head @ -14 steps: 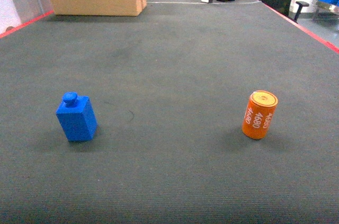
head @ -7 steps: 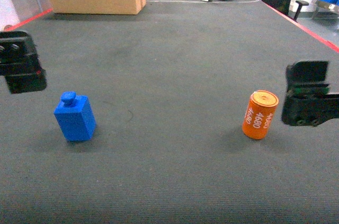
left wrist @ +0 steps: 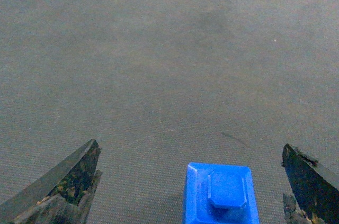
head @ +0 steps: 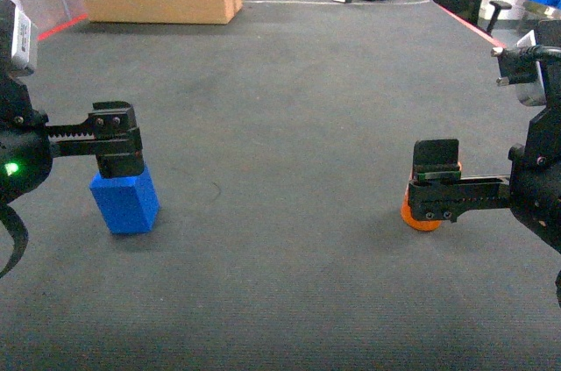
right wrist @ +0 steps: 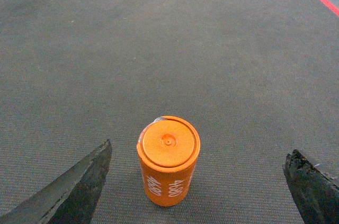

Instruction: Sort blue parts and orange caps into right shelf containers

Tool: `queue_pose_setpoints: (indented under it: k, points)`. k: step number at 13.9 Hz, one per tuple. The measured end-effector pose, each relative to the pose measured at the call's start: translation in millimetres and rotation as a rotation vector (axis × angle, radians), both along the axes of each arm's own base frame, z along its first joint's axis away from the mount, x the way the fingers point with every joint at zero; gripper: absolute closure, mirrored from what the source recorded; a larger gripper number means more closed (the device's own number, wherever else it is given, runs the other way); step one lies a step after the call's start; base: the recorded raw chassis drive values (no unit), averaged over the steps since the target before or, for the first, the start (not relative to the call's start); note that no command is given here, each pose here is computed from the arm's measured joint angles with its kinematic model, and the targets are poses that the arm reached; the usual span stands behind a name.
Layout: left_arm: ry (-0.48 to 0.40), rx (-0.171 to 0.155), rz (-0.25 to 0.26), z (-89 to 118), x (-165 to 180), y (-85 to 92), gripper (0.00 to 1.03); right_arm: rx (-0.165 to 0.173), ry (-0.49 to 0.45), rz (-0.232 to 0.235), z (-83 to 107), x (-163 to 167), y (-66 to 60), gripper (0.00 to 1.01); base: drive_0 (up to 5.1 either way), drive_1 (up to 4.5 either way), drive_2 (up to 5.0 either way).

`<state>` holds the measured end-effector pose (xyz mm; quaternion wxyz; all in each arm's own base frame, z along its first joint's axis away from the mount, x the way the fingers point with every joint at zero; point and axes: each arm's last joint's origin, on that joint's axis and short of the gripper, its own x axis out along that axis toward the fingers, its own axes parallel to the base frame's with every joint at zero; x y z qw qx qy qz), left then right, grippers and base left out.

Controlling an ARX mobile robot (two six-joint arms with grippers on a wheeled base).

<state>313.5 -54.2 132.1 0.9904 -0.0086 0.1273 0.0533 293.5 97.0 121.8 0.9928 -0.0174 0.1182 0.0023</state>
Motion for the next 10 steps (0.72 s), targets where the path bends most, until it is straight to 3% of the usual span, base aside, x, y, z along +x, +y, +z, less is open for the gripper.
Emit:
queue_pose_setpoints:
  k: [5, 7, 10]
  points:
    - [0.015, -0.013, -0.010, -6, 8, -1.7, 0.05, 0.005, 0.002, -0.006, -2.9, 9, 0.6, 0.03, 0.0, 0.00, 0.0]
    - [0.127, -0.017, -0.032, -41, 29, -4.0, 0.05, 0.012, 0.035, -0.022, -21.9, 33, 3.4, 0.03, 0.0, 0.00, 0.0]
    - [0.162, -0.025, -0.025, -53, 32, -4.5, 0.05, 0.025, 0.059, -0.034, -35.7, 43, 2.1, 0.03, 0.0, 0.00, 0.0]
